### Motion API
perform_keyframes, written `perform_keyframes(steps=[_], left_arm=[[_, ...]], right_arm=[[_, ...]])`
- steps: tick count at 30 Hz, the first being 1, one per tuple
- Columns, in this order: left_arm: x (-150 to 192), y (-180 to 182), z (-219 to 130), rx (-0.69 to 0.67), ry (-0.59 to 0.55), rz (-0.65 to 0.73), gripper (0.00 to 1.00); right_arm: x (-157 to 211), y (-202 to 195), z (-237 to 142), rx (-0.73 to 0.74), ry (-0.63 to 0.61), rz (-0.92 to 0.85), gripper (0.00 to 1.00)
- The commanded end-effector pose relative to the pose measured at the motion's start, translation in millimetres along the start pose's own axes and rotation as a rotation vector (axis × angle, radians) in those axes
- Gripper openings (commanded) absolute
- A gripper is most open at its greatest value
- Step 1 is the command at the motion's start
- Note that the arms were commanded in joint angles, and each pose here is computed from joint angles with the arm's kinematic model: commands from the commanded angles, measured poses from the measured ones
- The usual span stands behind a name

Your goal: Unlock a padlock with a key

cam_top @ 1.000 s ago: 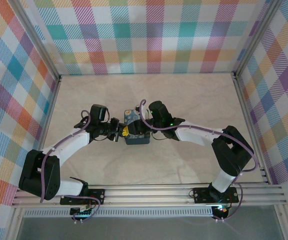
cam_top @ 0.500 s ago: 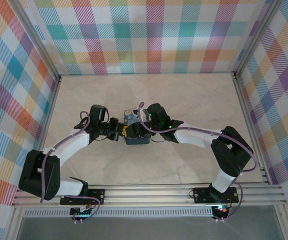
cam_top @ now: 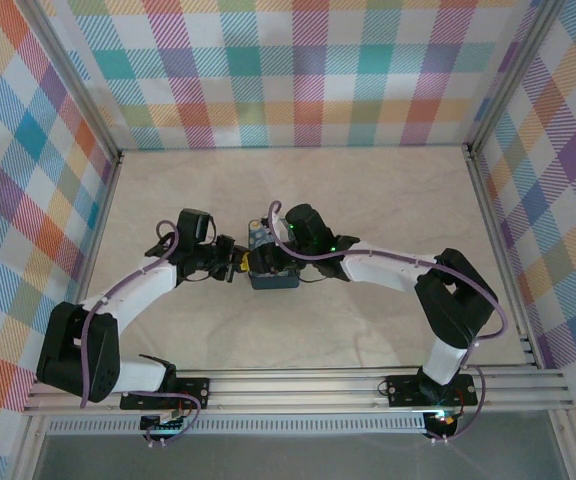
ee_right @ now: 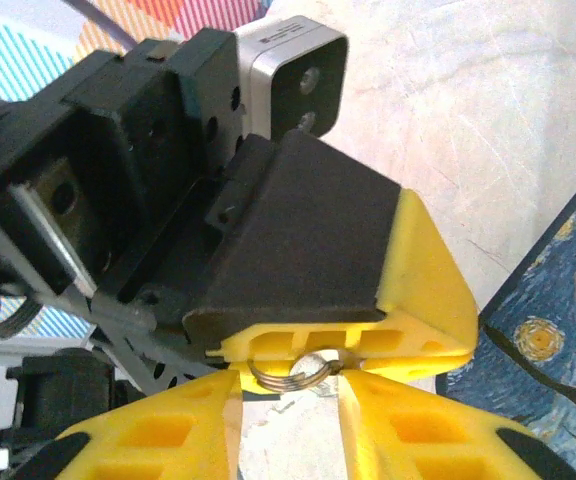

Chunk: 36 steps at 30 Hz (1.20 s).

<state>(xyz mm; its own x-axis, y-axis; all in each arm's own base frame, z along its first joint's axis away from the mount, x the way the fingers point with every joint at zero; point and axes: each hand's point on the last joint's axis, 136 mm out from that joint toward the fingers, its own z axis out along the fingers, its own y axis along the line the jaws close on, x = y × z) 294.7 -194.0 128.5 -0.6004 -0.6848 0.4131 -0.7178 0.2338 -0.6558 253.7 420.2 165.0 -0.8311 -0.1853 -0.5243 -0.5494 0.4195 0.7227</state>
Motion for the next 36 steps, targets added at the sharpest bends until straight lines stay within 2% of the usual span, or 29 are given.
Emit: perform_keyframes(steps=[1,3,12,18,25,28,33,36], left_arm=[[15,-19,-16,0.040,0.018,0.085,0.00],[17,-9,-16,0.004,0.022,0.076,0.00],[18,-6,-13,-0.002,0.028,0.071,0.00],[14,-5,-16,-0.028,-0.006,0.092,0.03],[14,-5,-16,-0.044,-0.006,0.116,0.02],[14,-3,-18,-0.057,-0.010,0.131,0.10],[7,7,-18,-0.099,-0.036,0.124,0.40],[0,15,-18,-0.124,-0.055,0.115,0.44]], right_arm=[[-6,-8,6,0.061,-0.015,0.040,0.33],[-8,-9,7,0.065,-0.022,0.046,0.30],[-8,-10,15,0.044,-0.016,0.072,0.14],[-3,-22,12,0.096,-0.016,0.105,0.09],[-6,-28,7,0.121,-0.029,0.096,0.08],[-10,-28,5,0.113,-0.053,0.089,0.05],[-14,-28,4,0.112,-0.067,0.096,0.03],[-11,-37,-1,0.133,-0.069,0.120,0.02]])
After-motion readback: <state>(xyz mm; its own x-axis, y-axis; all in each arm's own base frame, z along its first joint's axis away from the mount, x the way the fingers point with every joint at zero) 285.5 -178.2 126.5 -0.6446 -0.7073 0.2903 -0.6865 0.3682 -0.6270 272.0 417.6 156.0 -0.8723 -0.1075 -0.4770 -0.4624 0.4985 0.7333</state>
